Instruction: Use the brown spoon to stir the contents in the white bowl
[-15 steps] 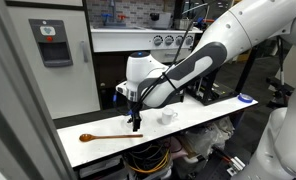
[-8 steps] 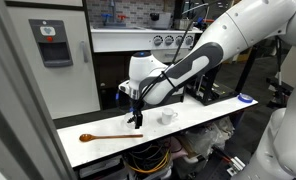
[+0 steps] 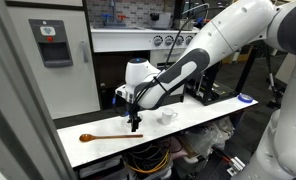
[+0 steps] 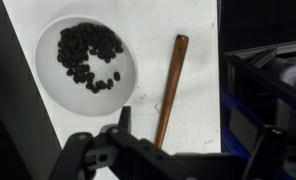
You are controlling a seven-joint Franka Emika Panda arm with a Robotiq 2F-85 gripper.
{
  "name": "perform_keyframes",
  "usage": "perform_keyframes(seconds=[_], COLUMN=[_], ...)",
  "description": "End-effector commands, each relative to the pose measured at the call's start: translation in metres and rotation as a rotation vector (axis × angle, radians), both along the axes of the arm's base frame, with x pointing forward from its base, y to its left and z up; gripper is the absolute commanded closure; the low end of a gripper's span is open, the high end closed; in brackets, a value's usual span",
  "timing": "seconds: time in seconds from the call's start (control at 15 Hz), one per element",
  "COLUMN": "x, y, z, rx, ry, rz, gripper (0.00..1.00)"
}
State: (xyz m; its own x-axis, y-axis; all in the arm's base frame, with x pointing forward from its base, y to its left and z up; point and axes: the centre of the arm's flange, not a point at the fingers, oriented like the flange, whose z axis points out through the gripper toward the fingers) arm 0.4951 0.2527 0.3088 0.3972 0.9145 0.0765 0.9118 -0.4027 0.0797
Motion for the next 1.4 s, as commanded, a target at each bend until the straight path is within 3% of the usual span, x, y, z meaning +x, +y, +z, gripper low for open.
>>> perform_keyframes(seconds=[0.0,0.53,1.33], x=[0.027,0.058,0.072], y=[0.019,0.060,0.090], z=[-0.003,-0.029,-0.067], rx=[0.017,0.050,0.002], ry=[-0.025,0.021,0.081], rz=[0.027,0.030,-0.017], gripper=[0.00,0.00,0.00])
